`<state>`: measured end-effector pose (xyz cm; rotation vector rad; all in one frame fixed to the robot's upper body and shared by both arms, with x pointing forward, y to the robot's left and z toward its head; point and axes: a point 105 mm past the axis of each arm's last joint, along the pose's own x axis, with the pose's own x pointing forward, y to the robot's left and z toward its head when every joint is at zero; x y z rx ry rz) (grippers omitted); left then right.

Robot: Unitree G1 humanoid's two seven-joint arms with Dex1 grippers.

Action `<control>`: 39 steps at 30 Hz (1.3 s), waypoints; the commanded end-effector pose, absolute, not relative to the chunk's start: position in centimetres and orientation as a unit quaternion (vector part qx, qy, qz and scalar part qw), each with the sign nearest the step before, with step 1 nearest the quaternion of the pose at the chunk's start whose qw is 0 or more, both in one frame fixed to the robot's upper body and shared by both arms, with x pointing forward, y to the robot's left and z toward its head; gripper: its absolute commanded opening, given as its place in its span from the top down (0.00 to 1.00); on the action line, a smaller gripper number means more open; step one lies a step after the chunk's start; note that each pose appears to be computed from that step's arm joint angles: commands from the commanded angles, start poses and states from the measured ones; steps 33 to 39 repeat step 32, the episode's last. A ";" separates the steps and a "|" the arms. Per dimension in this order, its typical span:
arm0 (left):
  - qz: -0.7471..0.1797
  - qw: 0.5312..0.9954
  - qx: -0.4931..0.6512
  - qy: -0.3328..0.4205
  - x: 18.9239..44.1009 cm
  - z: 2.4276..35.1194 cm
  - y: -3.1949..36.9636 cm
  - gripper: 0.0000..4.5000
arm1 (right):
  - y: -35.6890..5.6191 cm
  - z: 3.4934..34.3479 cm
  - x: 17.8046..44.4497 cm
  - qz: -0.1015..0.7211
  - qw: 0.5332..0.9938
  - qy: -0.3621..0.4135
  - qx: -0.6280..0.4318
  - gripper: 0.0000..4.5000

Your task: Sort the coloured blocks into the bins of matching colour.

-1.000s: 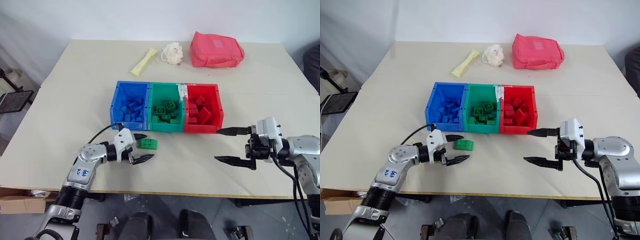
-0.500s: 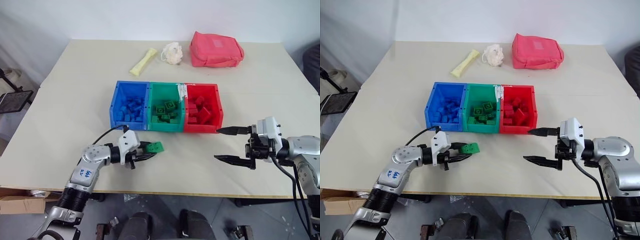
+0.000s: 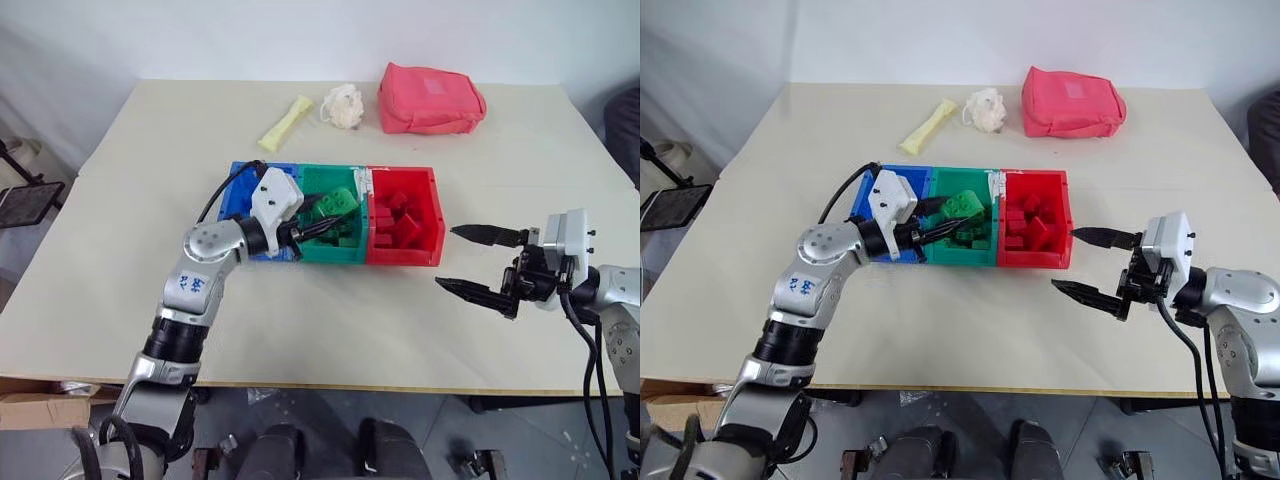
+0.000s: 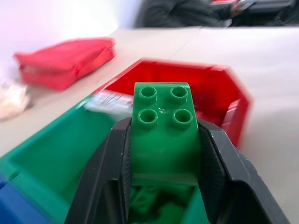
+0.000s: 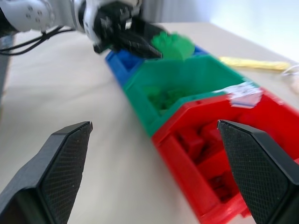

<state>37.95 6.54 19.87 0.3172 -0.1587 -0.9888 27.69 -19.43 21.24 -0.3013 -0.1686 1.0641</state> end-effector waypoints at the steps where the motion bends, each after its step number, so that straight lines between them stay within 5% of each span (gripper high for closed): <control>1: -0.482 0.858 0.157 -0.086 38.4 20.7 6.1 0.31 | -19.0 22.9 27.2 0.502 0.844 -0.116 -0.149 0.00; 6: -0.488 0.852 0.168 -0.085 38.2 20.9 6.8 0.00 | -19.0 23.6 27.5 0.495 0.846 -0.126 -0.151 0.00; 10: -0.519 0.830 0.158 -0.133 35.9 22.3 8.0 0.00 | -19.1 23.8 28.2 0.498 0.844 -0.124 -0.156 0.00; 20: -0.501 0.851 0.147 -0.056 29.9 19.6 17.5 0.00 | -21.1 21.7 30.3 0.537 0.817 -0.050 -0.204 0.00; 29: -0.386 0.911 0.142 -0.022 28.7 17.9 24.6 0.00 | -23.6 19.6 32.1 0.538 0.813 0.003 -0.225 0.00; 39: -0.382 0.913 0.140 -0.021 28.7 17.9 24.9 0.00 | -23.4 19.5 32.3 0.541 0.810 0.001 -0.226 0.00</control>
